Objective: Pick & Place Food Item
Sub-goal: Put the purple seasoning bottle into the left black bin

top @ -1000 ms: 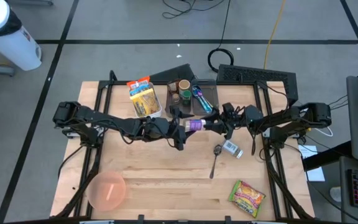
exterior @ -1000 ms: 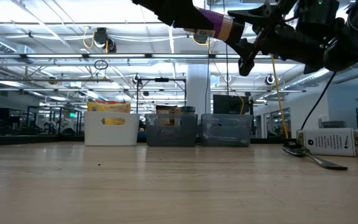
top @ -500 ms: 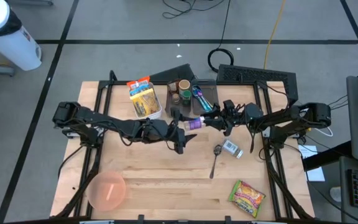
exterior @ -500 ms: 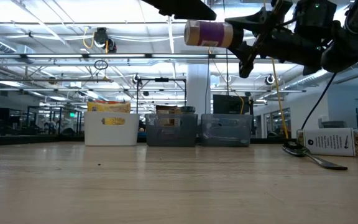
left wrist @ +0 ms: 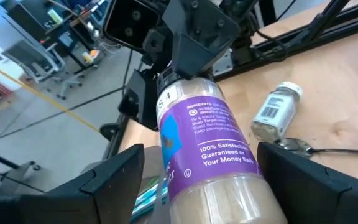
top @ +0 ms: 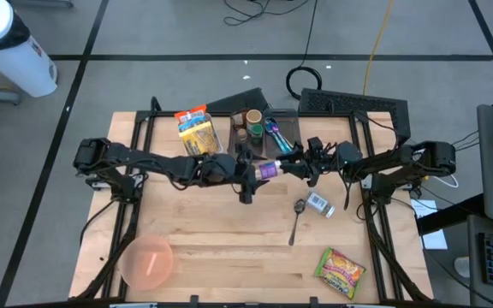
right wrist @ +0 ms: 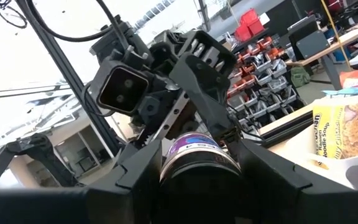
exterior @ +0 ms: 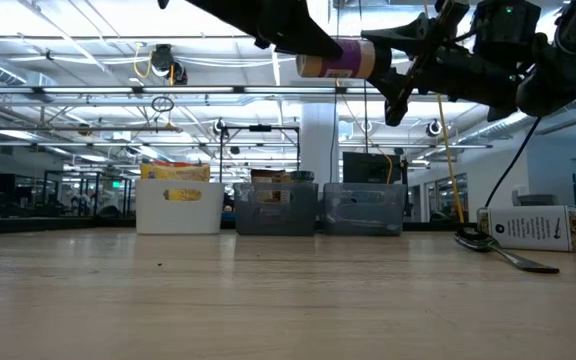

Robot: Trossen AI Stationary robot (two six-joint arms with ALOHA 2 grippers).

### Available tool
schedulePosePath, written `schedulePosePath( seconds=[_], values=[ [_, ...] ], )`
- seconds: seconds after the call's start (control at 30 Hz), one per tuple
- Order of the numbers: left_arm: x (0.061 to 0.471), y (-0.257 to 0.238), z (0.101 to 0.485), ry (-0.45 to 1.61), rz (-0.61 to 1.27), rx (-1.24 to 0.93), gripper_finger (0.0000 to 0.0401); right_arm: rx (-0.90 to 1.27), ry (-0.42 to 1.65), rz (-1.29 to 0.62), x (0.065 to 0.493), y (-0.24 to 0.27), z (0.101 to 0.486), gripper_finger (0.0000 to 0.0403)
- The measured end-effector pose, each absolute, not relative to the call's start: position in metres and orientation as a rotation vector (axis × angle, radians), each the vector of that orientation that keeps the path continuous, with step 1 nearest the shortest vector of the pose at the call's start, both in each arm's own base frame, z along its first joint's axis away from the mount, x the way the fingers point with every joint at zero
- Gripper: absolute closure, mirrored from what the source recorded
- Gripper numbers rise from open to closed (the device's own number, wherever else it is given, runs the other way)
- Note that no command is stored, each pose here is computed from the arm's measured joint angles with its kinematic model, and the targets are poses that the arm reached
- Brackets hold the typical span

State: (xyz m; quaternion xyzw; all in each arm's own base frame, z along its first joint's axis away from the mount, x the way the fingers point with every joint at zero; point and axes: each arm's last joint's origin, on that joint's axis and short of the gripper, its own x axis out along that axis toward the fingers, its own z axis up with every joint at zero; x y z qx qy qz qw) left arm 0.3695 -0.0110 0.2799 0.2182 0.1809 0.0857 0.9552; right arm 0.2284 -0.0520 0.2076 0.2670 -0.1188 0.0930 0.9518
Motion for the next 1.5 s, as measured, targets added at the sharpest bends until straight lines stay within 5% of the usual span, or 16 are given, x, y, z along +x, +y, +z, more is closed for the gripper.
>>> schedulePosePath(
  seconds=[0.4,0.87,1.13,1.5],
  values=[
    [0.369,0.004,0.275,0.392,0.114,0.298,0.0091,0.499,-0.22,0.222,0.236,-0.052,0.214,0.0217],
    [0.368,0.009,0.274,0.408,0.118,0.26,0.0173,0.469,-0.168,0.22,0.244,-0.054,0.217,0.0218],
    [0.368,0.009,0.273,0.407,0.112,0.259,0.0184,0.471,-0.16,0.234,0.244,-0.054,0.217,0.0219],
    [0.368,0.007,0.273,0.409,0.087,0.281,0.0185,0.47,-0.159,0.257,0.244,-0.052,0.217,0.0151]
  ],
)
